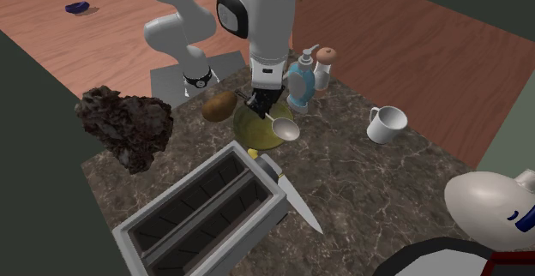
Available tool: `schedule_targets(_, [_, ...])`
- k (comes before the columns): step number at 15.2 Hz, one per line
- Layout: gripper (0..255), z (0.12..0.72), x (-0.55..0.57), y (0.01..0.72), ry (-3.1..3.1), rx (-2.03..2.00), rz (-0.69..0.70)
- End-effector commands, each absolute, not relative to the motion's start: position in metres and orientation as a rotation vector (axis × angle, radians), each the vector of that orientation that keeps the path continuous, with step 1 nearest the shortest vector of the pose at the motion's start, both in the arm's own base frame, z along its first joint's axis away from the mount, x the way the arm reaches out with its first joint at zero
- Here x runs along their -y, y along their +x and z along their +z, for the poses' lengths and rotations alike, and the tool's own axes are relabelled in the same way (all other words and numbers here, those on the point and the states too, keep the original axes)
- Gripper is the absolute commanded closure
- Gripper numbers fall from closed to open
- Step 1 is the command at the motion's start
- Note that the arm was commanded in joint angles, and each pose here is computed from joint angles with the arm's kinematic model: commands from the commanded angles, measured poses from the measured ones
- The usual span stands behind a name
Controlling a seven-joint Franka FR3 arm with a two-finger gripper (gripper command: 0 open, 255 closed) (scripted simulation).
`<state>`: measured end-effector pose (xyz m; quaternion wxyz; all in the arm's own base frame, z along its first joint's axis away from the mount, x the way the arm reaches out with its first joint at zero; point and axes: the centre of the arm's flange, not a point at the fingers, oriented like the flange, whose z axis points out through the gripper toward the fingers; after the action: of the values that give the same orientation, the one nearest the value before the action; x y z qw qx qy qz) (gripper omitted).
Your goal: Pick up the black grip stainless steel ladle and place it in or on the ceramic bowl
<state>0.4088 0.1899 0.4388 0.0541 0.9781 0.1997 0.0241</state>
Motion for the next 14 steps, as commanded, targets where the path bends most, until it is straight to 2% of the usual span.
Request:
schedule_targets(1, [255, 0.439, -0.190, 0.409, 2.971, -0.607, 0.073])
schedule_targets(3, [255, 0.439, -0.190, 0.409, 2.971, -0.607, 0.073])
schedule_targets(4, [0, 0.439, -0.190, 0.409, 2.971, -0.607, 0.073])
schedule_targets(9, [0, 0.439, -0.190, 0.409, 2.971, -0.607, 0.073])
schedule_targets(14, [0, 0.488, -0.195, 0.405, 2.971, -0.607, 0.073])
